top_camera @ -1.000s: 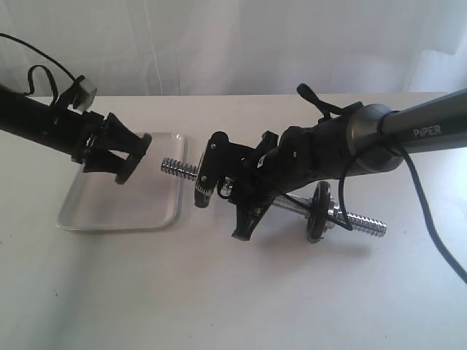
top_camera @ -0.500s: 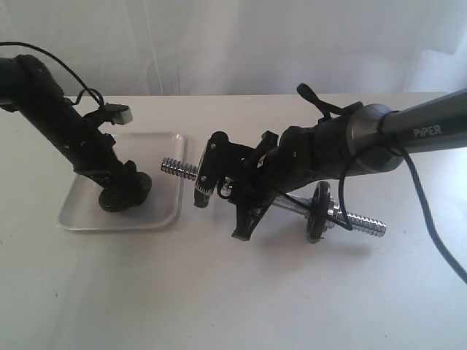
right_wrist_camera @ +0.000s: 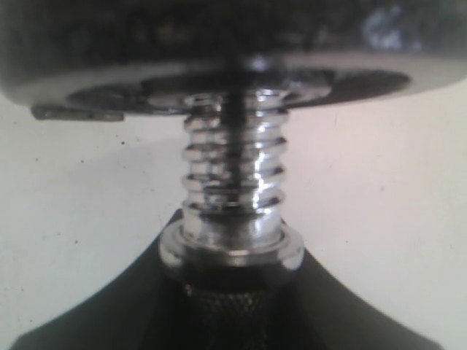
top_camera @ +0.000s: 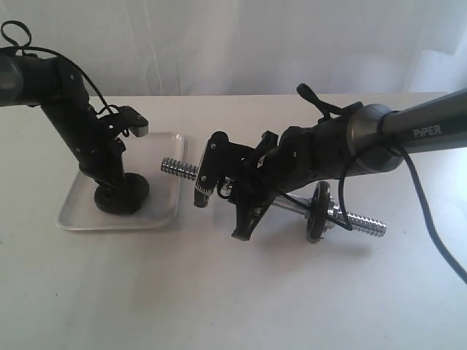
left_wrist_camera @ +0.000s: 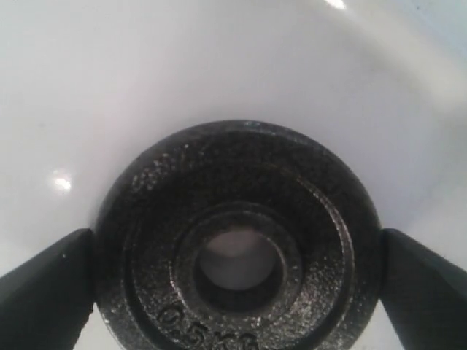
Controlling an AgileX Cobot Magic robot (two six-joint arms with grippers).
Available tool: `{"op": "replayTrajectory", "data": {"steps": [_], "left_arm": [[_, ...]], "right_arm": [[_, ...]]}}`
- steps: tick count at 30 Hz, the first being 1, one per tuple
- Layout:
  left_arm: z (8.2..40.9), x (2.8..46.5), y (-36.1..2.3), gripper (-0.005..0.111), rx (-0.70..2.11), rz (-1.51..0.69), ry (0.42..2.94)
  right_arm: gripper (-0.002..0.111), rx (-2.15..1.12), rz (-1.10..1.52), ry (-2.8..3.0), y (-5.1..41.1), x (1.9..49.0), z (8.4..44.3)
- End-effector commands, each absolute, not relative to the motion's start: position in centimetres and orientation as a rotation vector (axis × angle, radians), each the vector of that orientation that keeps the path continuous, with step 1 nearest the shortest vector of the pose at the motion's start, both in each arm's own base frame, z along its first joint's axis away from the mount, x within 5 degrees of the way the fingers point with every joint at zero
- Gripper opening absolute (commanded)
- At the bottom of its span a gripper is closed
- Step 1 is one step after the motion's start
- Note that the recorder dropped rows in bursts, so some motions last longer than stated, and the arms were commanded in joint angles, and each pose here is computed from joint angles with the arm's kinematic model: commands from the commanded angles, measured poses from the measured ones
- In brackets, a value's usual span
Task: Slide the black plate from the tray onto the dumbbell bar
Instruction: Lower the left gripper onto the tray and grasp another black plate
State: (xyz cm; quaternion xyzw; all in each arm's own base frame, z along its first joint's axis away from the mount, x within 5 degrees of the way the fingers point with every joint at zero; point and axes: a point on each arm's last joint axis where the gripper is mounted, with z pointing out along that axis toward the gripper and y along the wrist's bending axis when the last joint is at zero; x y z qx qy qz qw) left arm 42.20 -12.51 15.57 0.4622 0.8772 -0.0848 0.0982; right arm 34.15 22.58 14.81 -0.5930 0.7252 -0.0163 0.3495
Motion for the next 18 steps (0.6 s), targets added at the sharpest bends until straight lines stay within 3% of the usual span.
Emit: {"op": "replayTrajectory", "data": {"steps": [1, 14, 16, 17, 18], "left_arm": [[14.1, 41.7, -12.3, 0.103, 1.428, -0.218, 2.655], [13.9, 41.1, -12.3, 0.096, 1.821, -0.132, 2.483], [13.4, 41.0, -12.3, 0.075, 1.883, -0.147, 2.464], [13.2, 40.9, -12.3, 0.059, 1.924, -0.160, 2.451], [13.0, 40.7, -12.2, 0.034, 1.976, -0.177, 2.435]], "right_arm": [[0.000, -1.339, -0.133, 1.703, 22.6, 35.7, 19.3], [0.000, -1.344, -0.131, 1.707, 22.6, 35.7, 19.2], [0.000, -1.344, -0.131, 1.707, 22.6, 35.7, 19.2], [0.000, -1.344, -0.131, 1.707, 22.6, 35.7, 19.2], [0.000, -1.344, -0.131, 1.707, 22.6, 35.7, 19.2]]}}
